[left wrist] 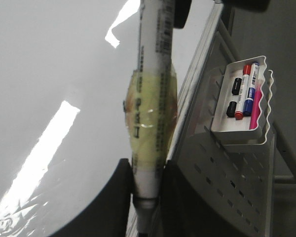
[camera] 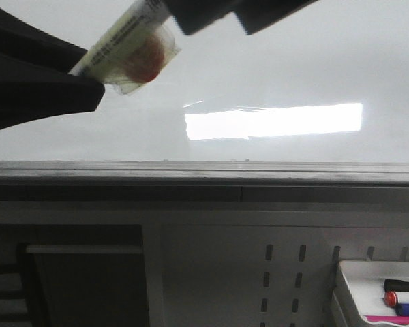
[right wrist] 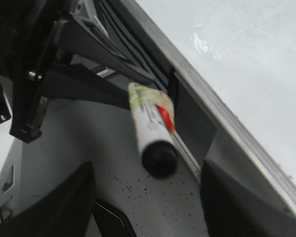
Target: Write number 4 on whiteboard
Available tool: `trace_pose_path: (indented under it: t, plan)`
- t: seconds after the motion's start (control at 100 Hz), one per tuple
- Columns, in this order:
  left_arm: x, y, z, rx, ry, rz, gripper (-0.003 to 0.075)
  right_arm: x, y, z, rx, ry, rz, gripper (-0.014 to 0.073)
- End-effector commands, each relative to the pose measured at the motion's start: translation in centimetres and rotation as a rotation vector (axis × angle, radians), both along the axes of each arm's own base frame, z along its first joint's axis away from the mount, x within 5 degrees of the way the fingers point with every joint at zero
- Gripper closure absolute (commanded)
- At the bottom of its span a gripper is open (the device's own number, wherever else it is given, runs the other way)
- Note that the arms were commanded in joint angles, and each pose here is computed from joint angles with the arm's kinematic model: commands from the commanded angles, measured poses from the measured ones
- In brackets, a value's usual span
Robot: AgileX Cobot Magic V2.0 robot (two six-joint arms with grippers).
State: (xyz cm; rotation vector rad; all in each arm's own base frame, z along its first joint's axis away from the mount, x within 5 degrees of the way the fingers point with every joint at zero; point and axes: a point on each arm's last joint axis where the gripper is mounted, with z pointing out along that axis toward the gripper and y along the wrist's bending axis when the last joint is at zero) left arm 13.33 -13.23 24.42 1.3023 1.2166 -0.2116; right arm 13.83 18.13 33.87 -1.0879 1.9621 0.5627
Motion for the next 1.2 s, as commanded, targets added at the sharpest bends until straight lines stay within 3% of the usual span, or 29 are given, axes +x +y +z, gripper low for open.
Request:
trace_pose_path:
  t: [0.0,0.18,0.35,0.51,0.61,0.79,0.89,1.06,1.11,1.19]
  plan:
    - [-0.2,-0.4,1.6,-0.085,-0.048,-0.039,0.0741,0.5,0.8,2.2,0.100,-0.112,0.000,0.0180]
    - [-0.2,-0.4,1.6,-0.080,-0.051,-0.042,0.0741,0.9,1.3,2.0,0.102,-0.116,0.000,0.0186]
    - [-0.3,-0.4,1.5,-0.066,-0.061,-0.054,0.0741,0.9,1.4,2.1,0.104,-0.118,0.001,0.0300]
    - [-0.3,-0.4,1.5,-0.066,-0.061,-0.054,0.0741,0.8,1.3,1.9,0.094,-0.109,0.004,0.0468]
    - [-0.4,-0.5,1.6,-0.073,-0.064,-0.060,0.0740,0.7,1.3,1.8,0.076,-0.094,0.009,0.0669]
    - [-0.4,-0.5,1.6,-0.080,-0.068,-0.066,0.0731,0.7,1.3,1.7,0.073,-0.092,0.010,0.0659]
    - [-0.4,-0.5,1.7,-0.083,-0.067,-0.067,0.0636,0.8,1.2,1.7,0.068,-0.098,0.011,0.0659]
    - [0.0,-0.2,1.7,-0.134,0.003,0.008,0.0292,1.0,1.0,1.7,0.071,-0.082,-0.010,0.0659]
    - [0.1,0.1,1.9,-0.163,0.030,0.051,0.0252,1.3,0.8,1.6,0.073,-0.071,-0.032,0.0659]
    - [0.2,0.6,2.1,-0.175,0.056,0.106,0.0260,2.0,0.2,1.6,0.082,-0.057,-0.082,0.0659]
